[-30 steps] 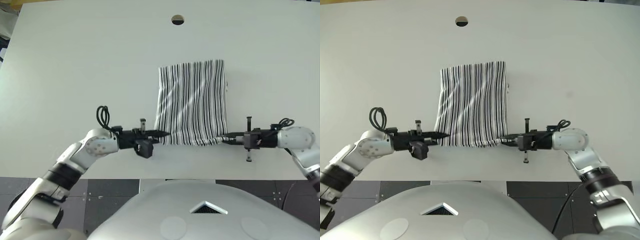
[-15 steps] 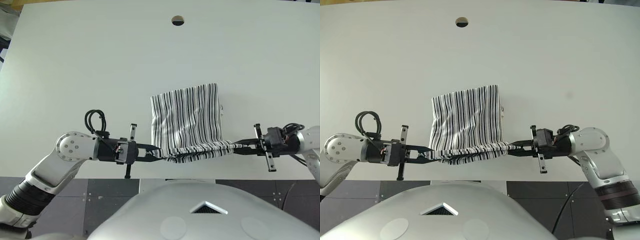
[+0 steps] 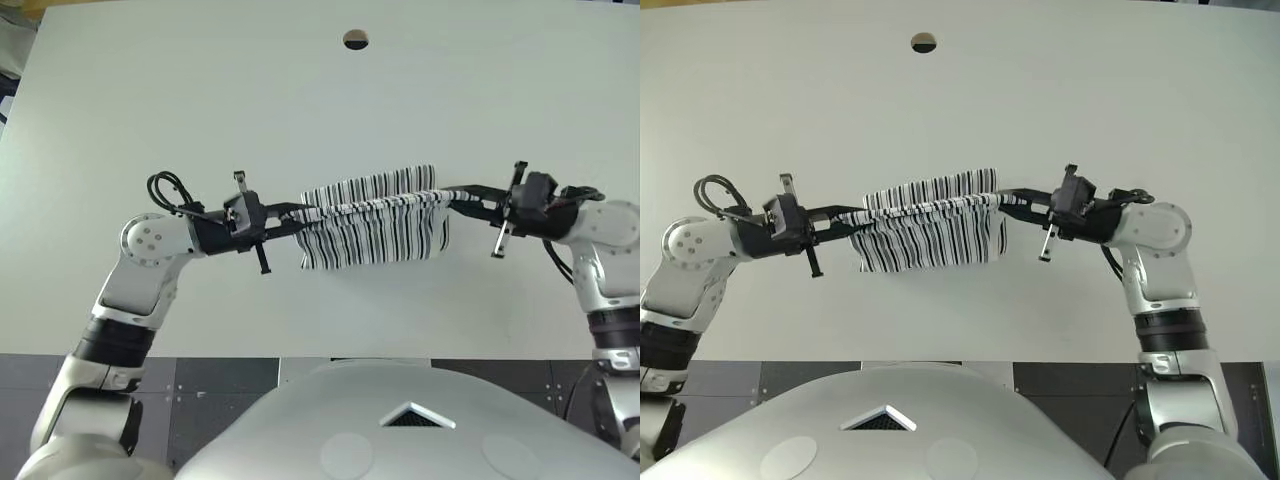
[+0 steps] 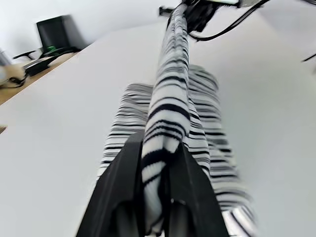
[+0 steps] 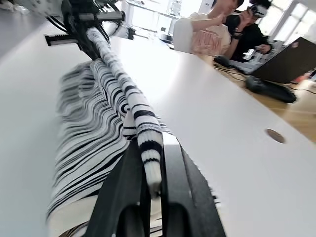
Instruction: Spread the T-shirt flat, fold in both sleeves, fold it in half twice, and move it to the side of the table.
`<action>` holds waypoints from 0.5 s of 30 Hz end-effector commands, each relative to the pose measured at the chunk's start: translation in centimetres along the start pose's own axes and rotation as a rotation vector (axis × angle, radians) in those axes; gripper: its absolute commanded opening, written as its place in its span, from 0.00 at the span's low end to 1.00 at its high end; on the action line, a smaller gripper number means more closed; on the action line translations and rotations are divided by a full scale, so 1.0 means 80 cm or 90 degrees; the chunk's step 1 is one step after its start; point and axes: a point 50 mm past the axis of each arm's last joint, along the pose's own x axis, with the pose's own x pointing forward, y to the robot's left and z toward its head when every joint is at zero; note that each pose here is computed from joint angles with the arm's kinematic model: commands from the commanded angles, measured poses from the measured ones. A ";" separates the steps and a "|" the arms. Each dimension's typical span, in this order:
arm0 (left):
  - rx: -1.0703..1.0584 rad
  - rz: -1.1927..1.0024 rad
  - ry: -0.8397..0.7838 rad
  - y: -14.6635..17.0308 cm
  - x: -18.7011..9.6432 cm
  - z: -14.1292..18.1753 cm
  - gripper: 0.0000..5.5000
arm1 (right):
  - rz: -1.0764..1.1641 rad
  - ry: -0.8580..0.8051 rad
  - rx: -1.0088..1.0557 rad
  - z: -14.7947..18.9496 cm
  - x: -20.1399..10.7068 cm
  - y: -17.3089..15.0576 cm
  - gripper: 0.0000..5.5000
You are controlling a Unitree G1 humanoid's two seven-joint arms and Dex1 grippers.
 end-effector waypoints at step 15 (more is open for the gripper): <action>-0.017 0.080 0.073 0.053 0.019 -0.052 0.22 | -0.134 0.088 -0.010 -0.047 0.037 -0.042 0.21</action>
